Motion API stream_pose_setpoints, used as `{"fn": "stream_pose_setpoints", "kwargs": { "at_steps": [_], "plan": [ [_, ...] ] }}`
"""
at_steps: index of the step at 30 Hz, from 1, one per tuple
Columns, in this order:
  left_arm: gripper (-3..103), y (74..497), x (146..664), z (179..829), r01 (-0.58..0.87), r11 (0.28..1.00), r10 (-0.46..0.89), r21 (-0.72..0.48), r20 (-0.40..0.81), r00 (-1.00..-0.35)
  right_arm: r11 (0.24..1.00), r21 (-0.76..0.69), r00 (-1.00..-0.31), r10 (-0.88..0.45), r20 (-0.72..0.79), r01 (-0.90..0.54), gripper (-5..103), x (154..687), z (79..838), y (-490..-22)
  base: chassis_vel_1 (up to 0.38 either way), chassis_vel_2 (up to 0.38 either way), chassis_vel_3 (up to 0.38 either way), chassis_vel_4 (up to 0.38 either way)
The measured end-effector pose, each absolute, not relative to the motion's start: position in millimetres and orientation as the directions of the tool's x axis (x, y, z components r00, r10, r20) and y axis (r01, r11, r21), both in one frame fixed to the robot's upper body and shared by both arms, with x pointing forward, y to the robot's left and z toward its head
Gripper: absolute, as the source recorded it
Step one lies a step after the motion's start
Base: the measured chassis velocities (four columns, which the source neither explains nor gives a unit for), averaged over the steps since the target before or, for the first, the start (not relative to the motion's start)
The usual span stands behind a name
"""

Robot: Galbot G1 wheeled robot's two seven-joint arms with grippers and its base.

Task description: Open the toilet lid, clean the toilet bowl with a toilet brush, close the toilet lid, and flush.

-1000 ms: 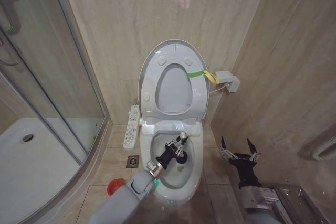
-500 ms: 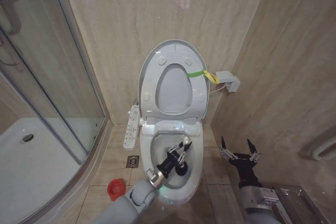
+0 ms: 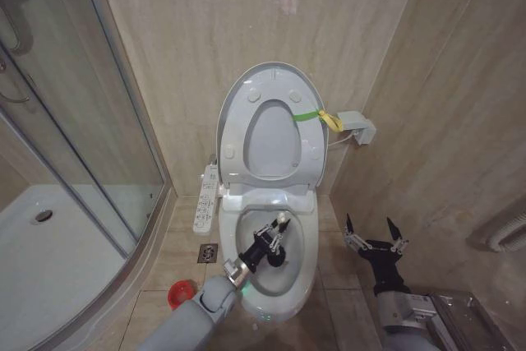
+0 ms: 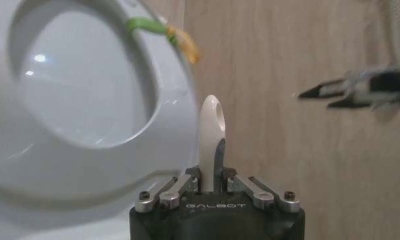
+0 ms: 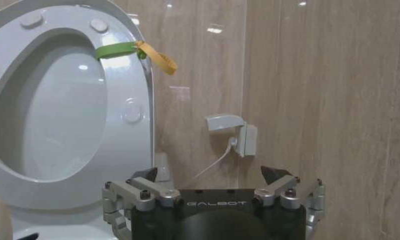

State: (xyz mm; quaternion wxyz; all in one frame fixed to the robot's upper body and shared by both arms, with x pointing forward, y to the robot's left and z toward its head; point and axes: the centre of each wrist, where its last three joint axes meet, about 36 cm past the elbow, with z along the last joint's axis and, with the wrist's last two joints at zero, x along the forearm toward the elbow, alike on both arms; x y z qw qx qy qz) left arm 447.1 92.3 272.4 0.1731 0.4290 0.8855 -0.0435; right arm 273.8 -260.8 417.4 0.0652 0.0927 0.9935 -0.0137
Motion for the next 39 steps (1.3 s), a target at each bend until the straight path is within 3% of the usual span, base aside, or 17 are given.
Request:
{"fn": "stream_pose_setpoints", "kwargs": {
  "at_steps": [8,20,27,32,39],
  "plan": [
    [19,79,420,270,0.799,0.6,0.758,0.034,-0.342,-0.555,0.982,-0.015,-0.974,0.182,-0.132,0.186,100,274,417,-261,0.0,0.0,0.0,0.0],
    [19,118,456,238,0.75,0.66,0.728,0.045,-0.284,-0.624,0.982,-0.015,-0.974,0.182,-0.132,0.186,100,274,417,-261,0.0,0.0,0.0,0.0],
    [19,82,425,268,0.803,0.596,0.75,0.006,-0.36,-0.555,0.982,-0.015,-0.974,0.182,-0.132,0.186,100,274,417,-261,0.0,0.0,0.0,0.0],
    [19,76,417,268,0.815,0.58,0.758,-0.001,-0.365,-0.54,0.982,-0.015,-0.974,0.182,-0.132,0.186,100,274,417,-261,0.0,0.0,0.0,0.0],
    [19,114,439,233,0.762,0.646,0.74,0.034,-0.274,-0.614,0.982,-0.015,-0.974,0.182,-0.132,0.186,100,274,417,-261,0.0,0.0,0.0,0.0]
  ]
}}
